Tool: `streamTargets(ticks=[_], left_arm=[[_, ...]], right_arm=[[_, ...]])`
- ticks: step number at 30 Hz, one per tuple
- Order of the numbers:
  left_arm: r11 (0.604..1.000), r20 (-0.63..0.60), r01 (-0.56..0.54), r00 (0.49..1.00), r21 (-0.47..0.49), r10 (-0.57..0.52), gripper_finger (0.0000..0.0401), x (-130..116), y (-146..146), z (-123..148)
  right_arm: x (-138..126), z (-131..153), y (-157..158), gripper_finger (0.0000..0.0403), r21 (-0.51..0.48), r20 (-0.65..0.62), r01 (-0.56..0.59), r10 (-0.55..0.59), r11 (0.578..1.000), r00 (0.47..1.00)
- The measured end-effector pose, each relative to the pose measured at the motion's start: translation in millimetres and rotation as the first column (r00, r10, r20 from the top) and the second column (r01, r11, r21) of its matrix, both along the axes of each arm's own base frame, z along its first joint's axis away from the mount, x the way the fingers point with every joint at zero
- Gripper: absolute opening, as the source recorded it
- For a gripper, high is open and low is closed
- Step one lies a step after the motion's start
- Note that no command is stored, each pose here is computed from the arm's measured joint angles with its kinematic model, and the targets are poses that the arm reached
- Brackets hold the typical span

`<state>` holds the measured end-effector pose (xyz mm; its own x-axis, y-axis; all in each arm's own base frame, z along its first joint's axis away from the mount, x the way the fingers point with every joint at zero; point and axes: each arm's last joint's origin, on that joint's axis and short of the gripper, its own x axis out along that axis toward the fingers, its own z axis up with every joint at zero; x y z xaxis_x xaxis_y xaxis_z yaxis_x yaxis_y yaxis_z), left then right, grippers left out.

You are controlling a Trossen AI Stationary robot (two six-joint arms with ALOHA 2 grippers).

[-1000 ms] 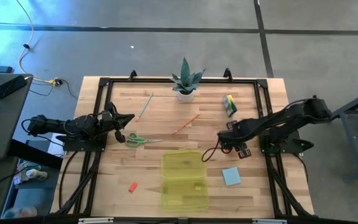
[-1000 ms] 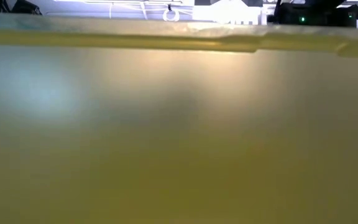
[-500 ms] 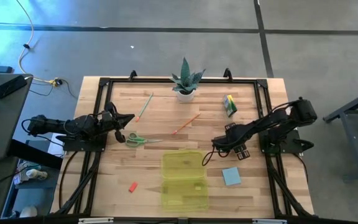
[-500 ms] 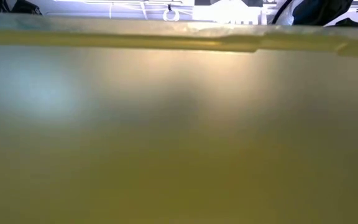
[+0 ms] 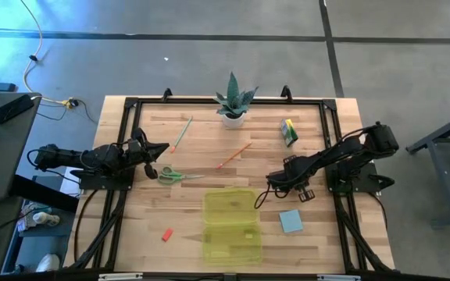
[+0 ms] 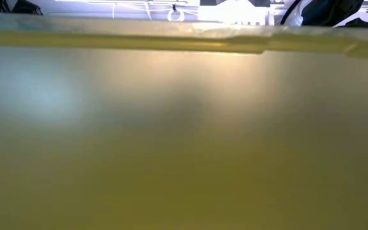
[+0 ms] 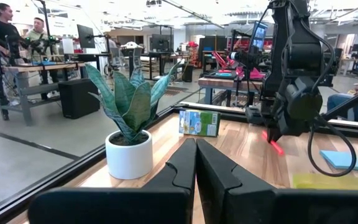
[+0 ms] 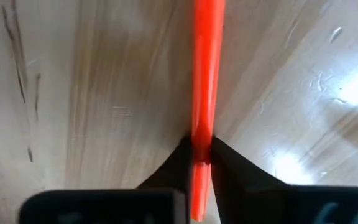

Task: Pack school essentials
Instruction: Put the orange pen into the yellow supply box

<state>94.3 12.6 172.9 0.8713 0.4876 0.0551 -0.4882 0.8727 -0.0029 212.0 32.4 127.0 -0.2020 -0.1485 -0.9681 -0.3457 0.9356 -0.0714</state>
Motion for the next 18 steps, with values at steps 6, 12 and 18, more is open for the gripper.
streamTargets(ticks=[6, 12, 18], left_arm=[[1.000, -0.001, 0.000, 1.000, 0.000, 0.000, 0.0000, 0, 0, 0], [1.000, -0.001, 0.000, 1.000, 0.000, 0.000, 0.0000, 0, 0, 0], [1.000, -0.001, 0.000, 1.000, 0.000, 0.000, 0.0000, 0, 0, 0]], right_arm=[[0, 0, 0, 0.0017, -0.013, 0.001, 0.005, -0.005, 1.000, 1.000], [8, 7, 0, 0.0014, -0.042, 0.035, 0.097, -0.096, 0.994, 0.995], [16, 16, 1, 0.0011, -0.044, 0.073, 0.164, -0.161, 0.985, 0.984]])
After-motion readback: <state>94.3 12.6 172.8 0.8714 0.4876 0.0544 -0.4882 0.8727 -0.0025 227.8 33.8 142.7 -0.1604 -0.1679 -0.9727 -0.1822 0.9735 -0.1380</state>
